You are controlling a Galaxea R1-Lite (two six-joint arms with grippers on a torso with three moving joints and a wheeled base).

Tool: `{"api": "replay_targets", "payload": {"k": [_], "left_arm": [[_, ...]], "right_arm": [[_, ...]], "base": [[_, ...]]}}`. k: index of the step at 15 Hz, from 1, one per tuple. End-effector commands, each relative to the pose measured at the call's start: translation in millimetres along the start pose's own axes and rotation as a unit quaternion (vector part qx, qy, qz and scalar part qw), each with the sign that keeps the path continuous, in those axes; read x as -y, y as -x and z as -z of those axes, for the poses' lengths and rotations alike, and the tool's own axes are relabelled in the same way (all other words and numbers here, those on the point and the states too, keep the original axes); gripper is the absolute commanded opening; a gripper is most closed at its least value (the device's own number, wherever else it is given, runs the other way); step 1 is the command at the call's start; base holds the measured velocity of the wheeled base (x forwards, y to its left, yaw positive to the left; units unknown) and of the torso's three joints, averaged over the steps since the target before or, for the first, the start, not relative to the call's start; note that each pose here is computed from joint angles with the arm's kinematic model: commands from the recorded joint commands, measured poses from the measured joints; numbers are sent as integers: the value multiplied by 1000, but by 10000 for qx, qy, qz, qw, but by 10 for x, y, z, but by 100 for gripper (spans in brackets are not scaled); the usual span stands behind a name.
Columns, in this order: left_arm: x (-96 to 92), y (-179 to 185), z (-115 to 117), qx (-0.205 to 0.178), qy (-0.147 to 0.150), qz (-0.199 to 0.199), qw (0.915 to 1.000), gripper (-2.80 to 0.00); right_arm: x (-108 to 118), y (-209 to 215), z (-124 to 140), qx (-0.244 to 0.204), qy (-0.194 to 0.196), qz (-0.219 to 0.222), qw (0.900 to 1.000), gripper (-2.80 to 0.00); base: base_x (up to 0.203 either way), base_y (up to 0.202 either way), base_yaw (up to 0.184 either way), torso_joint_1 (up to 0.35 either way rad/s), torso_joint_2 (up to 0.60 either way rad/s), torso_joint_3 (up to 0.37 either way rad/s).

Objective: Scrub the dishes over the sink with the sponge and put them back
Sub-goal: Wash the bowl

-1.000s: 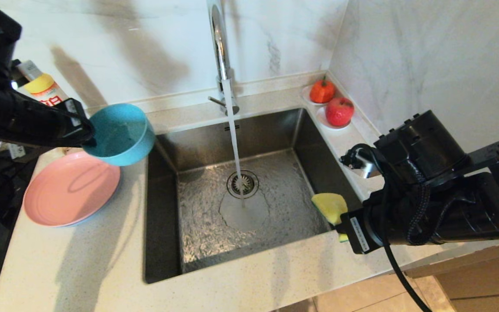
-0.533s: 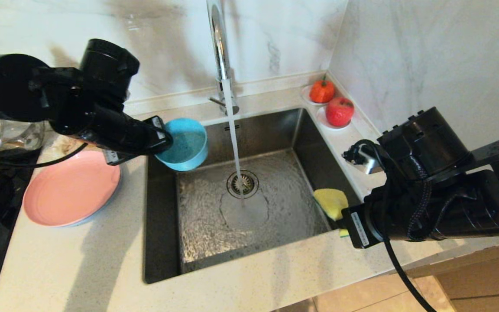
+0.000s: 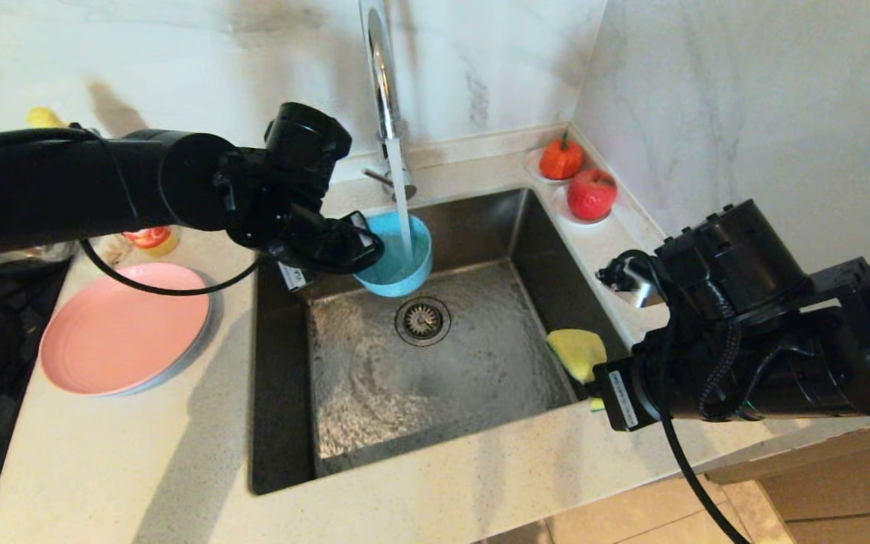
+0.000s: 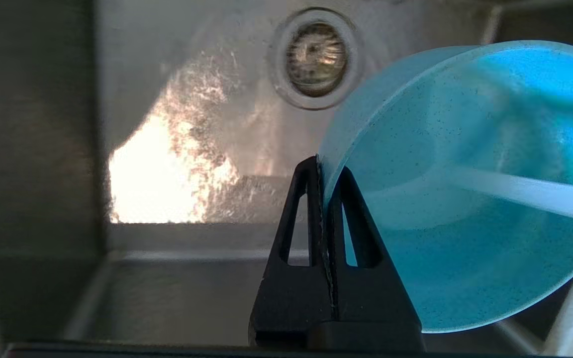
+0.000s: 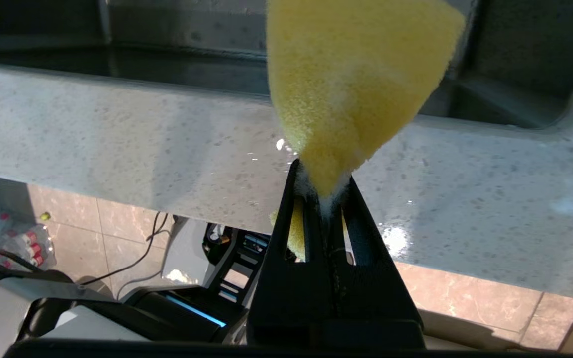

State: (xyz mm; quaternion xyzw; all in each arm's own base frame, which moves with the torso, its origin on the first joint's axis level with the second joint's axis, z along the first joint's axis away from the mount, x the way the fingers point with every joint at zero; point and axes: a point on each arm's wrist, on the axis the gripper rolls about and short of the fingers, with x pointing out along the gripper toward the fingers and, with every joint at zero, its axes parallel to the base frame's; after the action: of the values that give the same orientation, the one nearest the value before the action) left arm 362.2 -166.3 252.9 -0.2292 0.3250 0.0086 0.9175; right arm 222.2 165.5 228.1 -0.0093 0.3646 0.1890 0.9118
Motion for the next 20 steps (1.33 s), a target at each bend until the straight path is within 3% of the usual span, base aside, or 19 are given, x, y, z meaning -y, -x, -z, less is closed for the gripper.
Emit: {"api": "replay_targets", "payload": {"k": [1, 4, 20], "left_arm": [[34, -152, 74, -71, -13, -25, 10000, -280], [29, -190, 94, -106, 110, -54, 9999, -280], [17, -253, 125, -127, 85, -139, 9998, -280]], "right_arm": [[42, -13, 1, -23, -39, 58, 10000, -280], [65, -10, 13, -38, -44, 84, 9999, -280], [83, 9, 30, -44, -71, 88, 9999, -280]], "base": [[0, 0, 0, 0, 0, 0], [0, 0, 0, 0, 0, 0], [0, 0, 0, 0, 0, 0]]}}
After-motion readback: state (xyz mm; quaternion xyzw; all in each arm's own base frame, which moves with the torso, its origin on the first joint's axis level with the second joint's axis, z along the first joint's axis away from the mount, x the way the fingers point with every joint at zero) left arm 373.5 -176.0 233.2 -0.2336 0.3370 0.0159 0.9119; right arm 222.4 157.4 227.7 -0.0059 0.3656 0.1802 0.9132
